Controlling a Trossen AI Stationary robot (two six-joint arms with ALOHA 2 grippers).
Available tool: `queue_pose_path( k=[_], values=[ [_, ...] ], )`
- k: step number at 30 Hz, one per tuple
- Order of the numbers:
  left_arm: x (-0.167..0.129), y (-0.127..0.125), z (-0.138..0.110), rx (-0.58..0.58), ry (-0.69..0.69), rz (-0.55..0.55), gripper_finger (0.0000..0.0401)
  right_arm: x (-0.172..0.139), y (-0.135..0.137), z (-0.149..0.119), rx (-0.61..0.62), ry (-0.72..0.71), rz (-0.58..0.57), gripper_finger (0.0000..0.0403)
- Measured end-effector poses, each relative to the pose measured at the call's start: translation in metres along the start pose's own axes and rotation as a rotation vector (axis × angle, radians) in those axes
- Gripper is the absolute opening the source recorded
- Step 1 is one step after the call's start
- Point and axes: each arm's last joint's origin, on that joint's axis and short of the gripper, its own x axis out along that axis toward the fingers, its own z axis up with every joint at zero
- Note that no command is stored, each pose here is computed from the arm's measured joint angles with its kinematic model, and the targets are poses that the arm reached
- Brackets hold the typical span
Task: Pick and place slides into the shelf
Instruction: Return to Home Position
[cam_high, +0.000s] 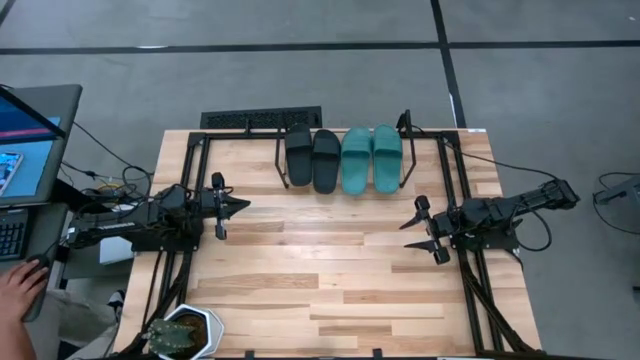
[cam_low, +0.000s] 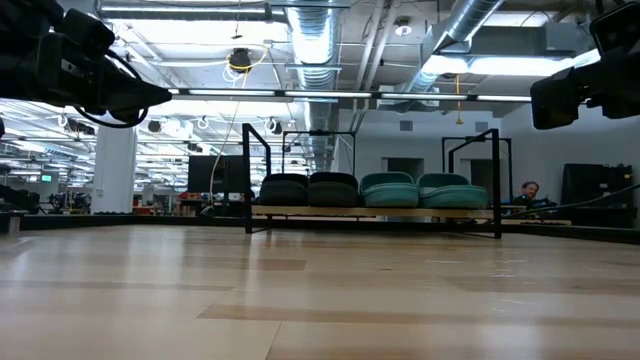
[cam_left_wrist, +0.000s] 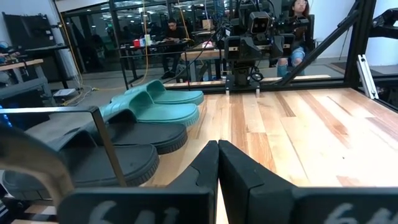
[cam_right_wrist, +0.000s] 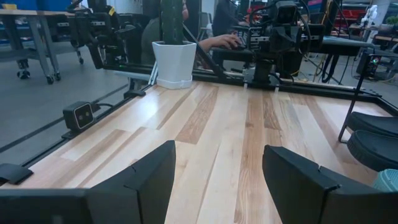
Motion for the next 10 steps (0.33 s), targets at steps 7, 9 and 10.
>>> queue_pose_path(
  k=[7, 9, 10],
  values=[
    [0.0000, 0.0000, 0.0000, 0.001, 0.000, 0.000, 0.0000, 0.0000, 0.0000, 0.0000, 0.000, 0.001, 0.000, 0.0226],
    [0.0000, 0.0000, 0.0000, -0.006, 0.000, 0.000, 0.0000, 0.0000, 0.0000, 0.0001, 0.000, 0.000, 0.000, 0.0226],
    [0.0000, 0.0000, 0.0000, -0.006, 0.000, 0.000, 0.0000, 0.0000, 0.0000, 0.0001, 0.000, 0.000, 0.000, 0.0226]
  ],
)
